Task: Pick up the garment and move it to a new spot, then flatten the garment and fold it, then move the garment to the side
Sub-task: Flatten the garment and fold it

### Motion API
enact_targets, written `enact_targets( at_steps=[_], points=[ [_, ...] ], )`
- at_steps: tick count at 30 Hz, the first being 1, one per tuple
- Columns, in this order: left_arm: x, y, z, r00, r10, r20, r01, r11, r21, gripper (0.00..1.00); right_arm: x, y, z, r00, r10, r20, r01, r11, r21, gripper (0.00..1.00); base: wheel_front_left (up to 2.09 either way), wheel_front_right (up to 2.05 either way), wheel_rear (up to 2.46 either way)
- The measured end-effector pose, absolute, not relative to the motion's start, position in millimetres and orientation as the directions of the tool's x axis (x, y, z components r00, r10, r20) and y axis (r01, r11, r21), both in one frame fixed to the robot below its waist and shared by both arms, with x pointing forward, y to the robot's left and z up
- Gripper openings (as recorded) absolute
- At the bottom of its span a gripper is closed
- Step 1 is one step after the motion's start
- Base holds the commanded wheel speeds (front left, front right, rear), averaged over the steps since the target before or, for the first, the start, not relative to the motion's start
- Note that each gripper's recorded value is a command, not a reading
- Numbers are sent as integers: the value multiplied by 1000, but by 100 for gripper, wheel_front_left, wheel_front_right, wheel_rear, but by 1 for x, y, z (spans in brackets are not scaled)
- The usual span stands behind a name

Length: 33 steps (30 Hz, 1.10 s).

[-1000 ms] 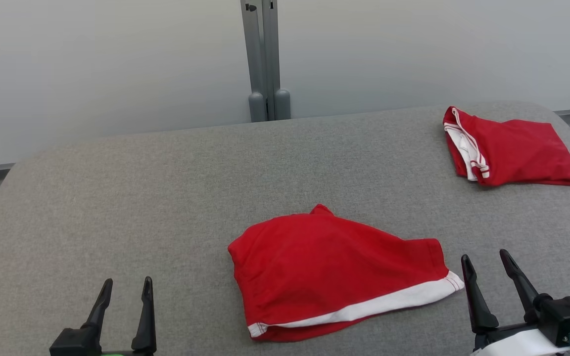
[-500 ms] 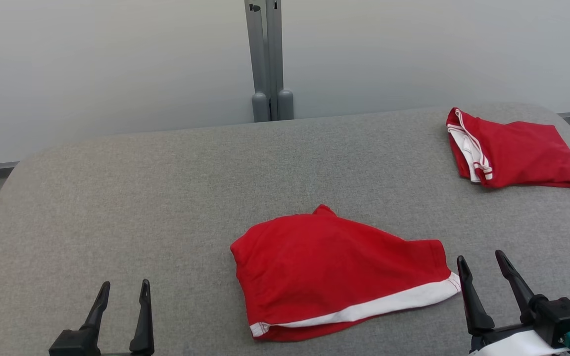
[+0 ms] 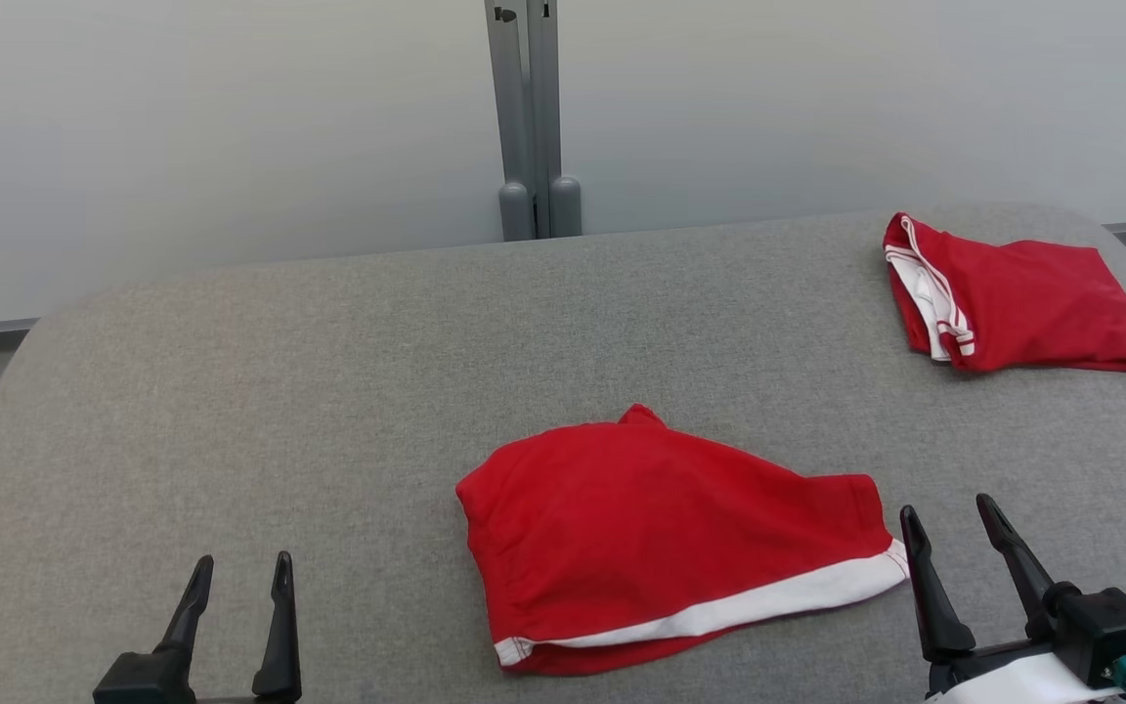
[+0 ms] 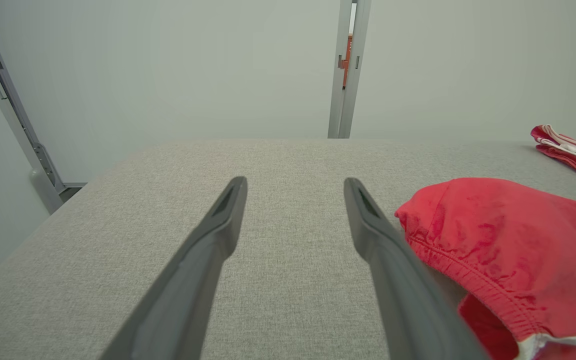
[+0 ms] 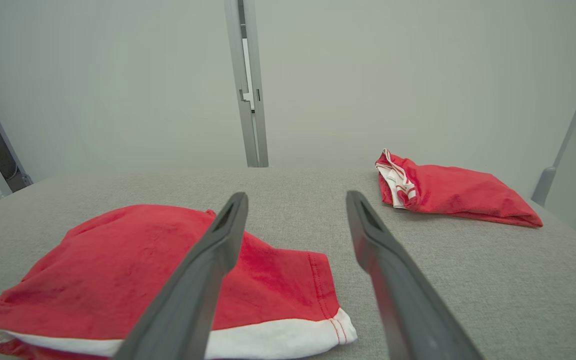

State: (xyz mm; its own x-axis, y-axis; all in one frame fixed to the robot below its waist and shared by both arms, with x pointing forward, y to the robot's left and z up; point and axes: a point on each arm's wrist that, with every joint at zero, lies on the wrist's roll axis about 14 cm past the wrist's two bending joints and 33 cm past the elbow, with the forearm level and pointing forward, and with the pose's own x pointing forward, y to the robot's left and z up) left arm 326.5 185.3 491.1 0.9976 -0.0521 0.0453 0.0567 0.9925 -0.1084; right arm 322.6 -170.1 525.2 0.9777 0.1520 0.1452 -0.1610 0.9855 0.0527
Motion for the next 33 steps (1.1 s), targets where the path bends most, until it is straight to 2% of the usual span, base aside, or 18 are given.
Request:
enact_targets(
  at_steps=[24, 33],
  points=[
    [322, 189, 489, 998, -41, 38, 45, 995, -95, 100, 322, -168, 520, 979, 159, 128, -167, 985, 50, 100, 0, 0, 0],
    [318, 158, 464, 991, -129, -41, 123, 985, -118, 100, 330, -174, 502, 987, 148, 68, -151, 987, 46, 100, 0, 0, 0]
  ],
)
